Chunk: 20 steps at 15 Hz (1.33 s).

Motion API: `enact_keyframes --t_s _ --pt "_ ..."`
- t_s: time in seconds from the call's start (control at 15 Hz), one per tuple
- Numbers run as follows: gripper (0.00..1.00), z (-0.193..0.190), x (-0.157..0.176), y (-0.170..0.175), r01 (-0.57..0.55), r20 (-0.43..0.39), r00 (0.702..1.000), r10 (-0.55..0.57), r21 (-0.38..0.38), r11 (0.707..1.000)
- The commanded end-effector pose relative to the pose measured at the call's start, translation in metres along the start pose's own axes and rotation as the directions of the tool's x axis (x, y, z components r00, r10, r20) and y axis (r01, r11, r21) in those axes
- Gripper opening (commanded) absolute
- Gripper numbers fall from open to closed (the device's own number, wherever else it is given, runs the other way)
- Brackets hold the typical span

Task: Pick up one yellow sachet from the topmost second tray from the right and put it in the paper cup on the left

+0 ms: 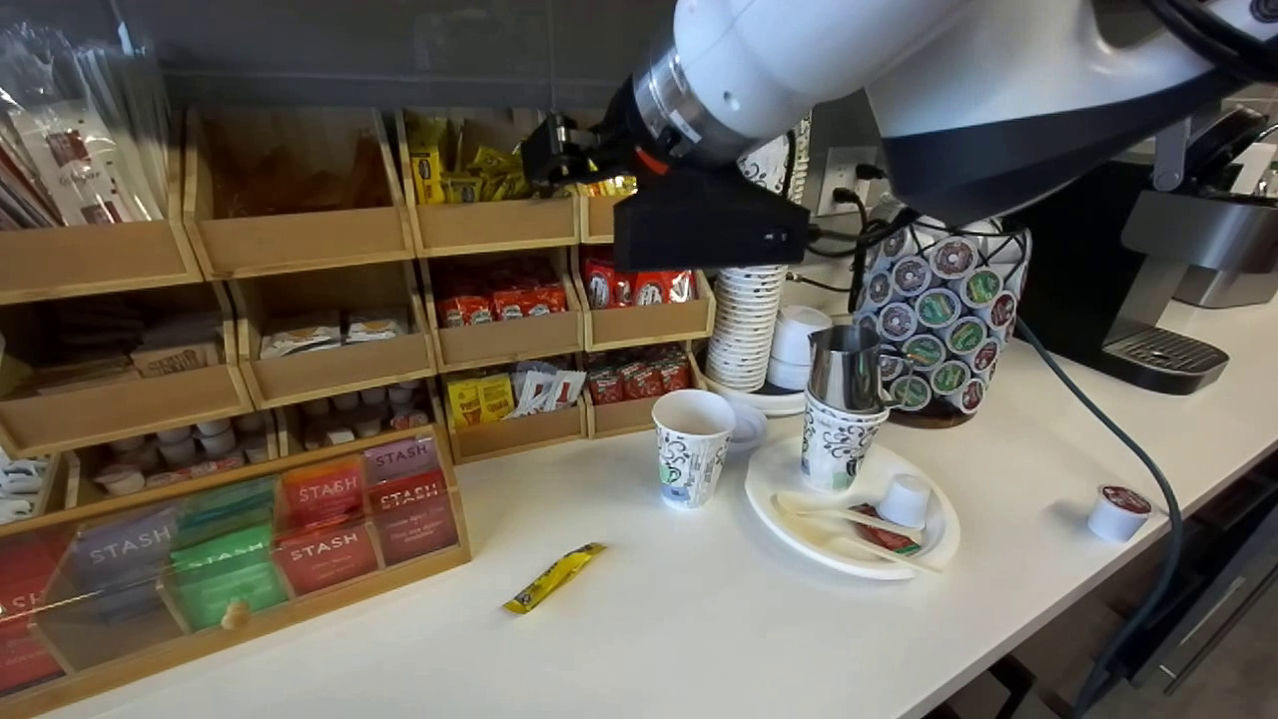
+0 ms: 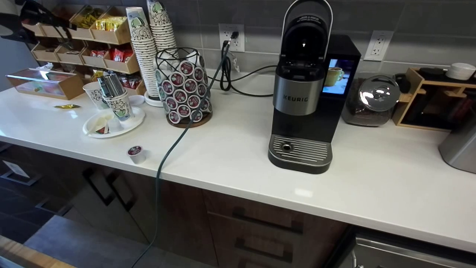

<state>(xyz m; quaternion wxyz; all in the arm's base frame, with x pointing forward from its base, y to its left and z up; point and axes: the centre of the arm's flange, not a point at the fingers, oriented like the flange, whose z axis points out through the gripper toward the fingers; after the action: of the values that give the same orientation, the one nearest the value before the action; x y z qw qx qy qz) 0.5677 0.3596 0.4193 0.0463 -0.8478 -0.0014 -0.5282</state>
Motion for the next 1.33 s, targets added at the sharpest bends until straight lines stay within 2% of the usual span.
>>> enact_keyframes --t_s 0.0,0.07,0.13,0.2,0.4,0.47,0.53,0.6,0.73,0.87,0.93,1.13,1.2,1.27 --pt "1.00 0.019 0.025 0.010 0.146 -0.029 0.989 -0.143 0.139 0.979" --pt "1.00 0.023 0.029 0.013 0.168 -0.047 0.986 -0.163 0.154 0.974" --pt "1.00 0.023 0.032 0.014 0.166 -0.067 0.985 -0.158 0.134 0.977" --pt "1.00 0.010 0.027 0.017 0.133 -0.038 0.991 -0.130 0.111 0.985" --pt "1.00 0.015 0.034 0.018 0.147 -0.057 0.988 -0.142 0.109 0.983" --pt "0.93 0.020 0.036 0.015 0.160 -0.036 0.987 -0.158 0.082 0.984" --pt "0.79 0.023 0.039 0.014 0.164 -0.020 0.986 -0.163 0.074 0.984" --pt "0.73 0.027 0.040 0.013 0.169 -0.018 0.986 -0.168 0.055 0.984" --pt "0.69 0.034 0.043 0.011 0.168 0.008 0.986 -0.168 0.033 0.985" --pt "0.70 0.037 0.042 0.005 0.164 0.013 0.986 -0.165 0.032 0.986" --pt "0.63 0.038 0.043 0.001 0.160 0.015 0.987 -0.160 0.034 0.987" --pt "0.51 0.040 0.047 -0.009 0.147 0.006 0.989 -0.148 0.044 0.988" --pt "0.42 0.041 0.048 -0.012 0.150 -0.001 0.989 -0.150 0.036 0.988" --pt "0.40 0.044 0.049 -0.014 0.152 -0.006 0.988 -0.151 0.020 0.988"
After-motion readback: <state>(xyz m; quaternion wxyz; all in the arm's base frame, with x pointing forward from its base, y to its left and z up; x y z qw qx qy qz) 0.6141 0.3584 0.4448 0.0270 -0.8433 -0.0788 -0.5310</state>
